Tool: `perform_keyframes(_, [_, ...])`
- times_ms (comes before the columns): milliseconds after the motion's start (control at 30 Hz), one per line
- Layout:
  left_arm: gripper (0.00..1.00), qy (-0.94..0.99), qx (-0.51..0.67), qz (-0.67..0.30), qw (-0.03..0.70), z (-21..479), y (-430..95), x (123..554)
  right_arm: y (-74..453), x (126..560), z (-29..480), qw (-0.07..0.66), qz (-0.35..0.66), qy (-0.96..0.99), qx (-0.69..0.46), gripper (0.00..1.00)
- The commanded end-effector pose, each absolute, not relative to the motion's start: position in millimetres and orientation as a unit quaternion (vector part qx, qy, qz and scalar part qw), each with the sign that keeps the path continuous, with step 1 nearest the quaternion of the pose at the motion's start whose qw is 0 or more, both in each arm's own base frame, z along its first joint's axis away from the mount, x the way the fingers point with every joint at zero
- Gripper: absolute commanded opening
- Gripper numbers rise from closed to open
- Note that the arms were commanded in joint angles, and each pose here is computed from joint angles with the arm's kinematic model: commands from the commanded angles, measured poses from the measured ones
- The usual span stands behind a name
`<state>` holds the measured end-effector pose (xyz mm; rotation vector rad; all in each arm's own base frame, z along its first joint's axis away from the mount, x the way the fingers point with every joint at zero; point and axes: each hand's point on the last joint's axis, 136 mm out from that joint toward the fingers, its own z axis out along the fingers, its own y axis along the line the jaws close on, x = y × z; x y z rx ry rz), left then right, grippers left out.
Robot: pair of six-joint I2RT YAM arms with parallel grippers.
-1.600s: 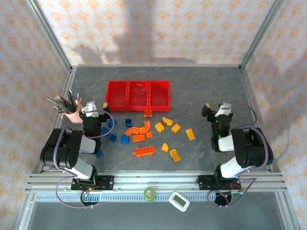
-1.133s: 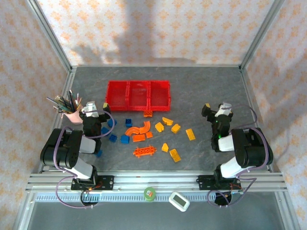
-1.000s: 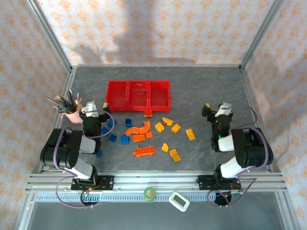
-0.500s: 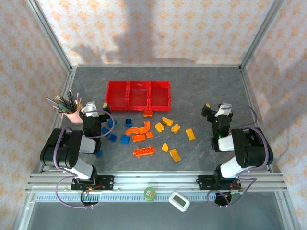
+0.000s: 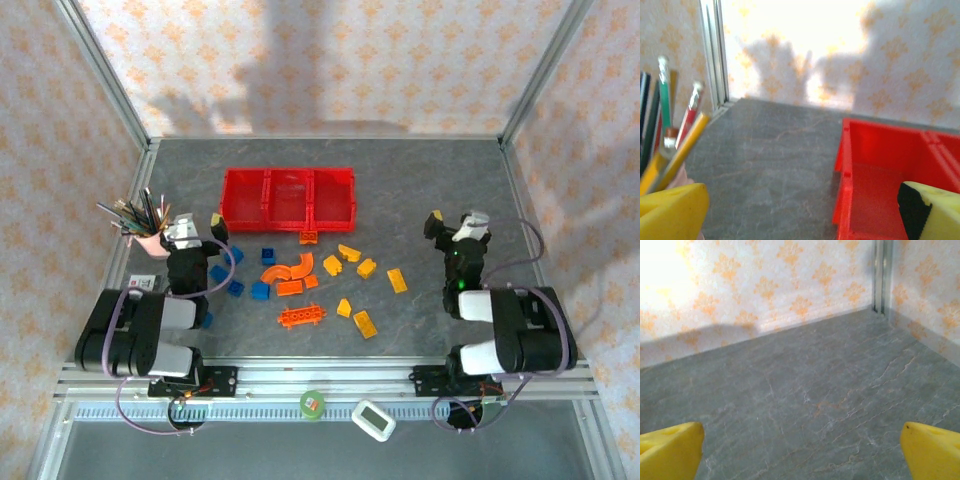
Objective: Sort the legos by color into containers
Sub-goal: Pick up the lego from the center of the table.
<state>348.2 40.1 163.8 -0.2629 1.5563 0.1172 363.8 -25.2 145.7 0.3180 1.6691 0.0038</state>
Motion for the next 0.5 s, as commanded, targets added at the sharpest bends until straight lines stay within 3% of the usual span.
perform_keyframes(0, [0.99, 0.691, -0.110, 0.040, 0.714, 181.1, 35.1, 342.4, -31.1, 364.6, 156.3, 0.651, 0.002, 0.741, 0.167, 1.00])
perform_keyframes(267, [0.99, 0.660, -0.217, -0.068, 0.716, 219.0, 37.5, 338.7, -24.9, 359.2, 164.7, 0.590, 0.085, 0.761, 0.258, 1.00])
perform_keyframes(467, [0.99, 0.661, -0.325, -0.125, 0.665, 198.5, 47.5, 336.8, -12.6, 353.1, 151.7, 0.528, 0.134, 0.788, 0.289, 1.00])
